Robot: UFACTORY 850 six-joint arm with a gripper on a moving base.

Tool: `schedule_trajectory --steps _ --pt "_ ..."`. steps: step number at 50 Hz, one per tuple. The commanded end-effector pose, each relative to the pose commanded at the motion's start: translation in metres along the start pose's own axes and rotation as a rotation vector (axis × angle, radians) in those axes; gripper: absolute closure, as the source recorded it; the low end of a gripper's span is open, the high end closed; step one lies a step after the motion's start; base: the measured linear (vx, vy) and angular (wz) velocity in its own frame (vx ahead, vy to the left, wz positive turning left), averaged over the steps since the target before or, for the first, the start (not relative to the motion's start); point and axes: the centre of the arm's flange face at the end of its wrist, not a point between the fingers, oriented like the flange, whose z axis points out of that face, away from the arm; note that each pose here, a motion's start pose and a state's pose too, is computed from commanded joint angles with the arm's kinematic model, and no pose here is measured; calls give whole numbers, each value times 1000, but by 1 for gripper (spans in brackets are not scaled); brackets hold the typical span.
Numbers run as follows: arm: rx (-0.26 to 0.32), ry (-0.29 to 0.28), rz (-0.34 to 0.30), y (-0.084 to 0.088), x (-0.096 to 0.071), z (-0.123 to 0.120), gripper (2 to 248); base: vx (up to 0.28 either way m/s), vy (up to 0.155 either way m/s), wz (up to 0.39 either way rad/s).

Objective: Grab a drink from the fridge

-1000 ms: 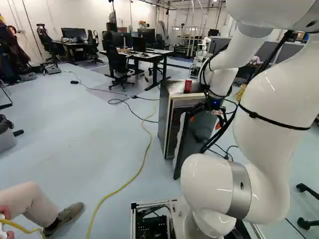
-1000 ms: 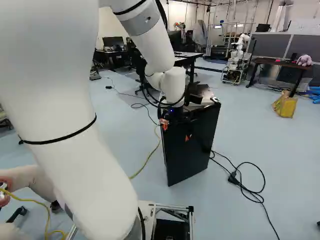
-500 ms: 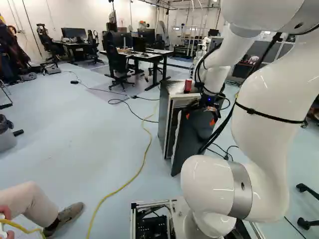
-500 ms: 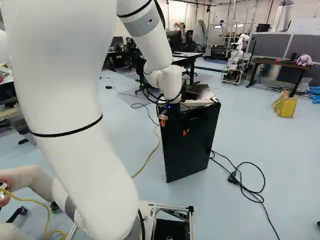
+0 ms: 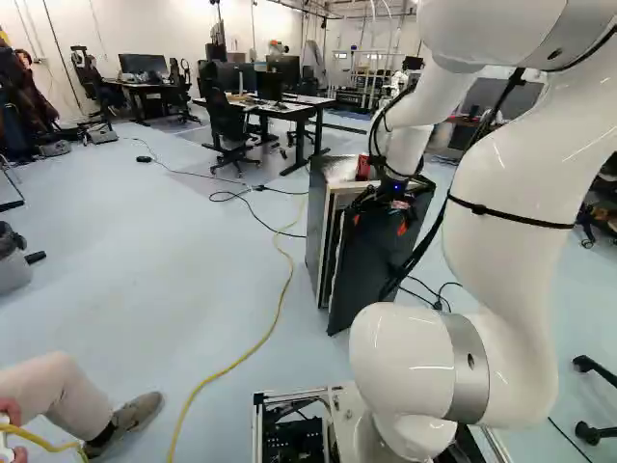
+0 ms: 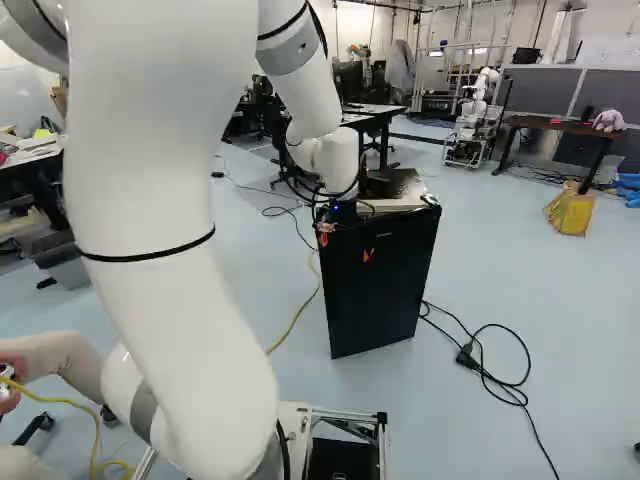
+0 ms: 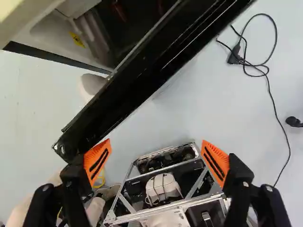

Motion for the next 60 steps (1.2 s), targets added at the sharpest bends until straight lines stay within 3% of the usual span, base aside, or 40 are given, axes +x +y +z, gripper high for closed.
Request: schedule_trajectory --steps 41,60 --pt "13 52 -63 -37 43 8 3 0 0 0" --pt "15 58 -68 -40 47 9 3 0 0 0"
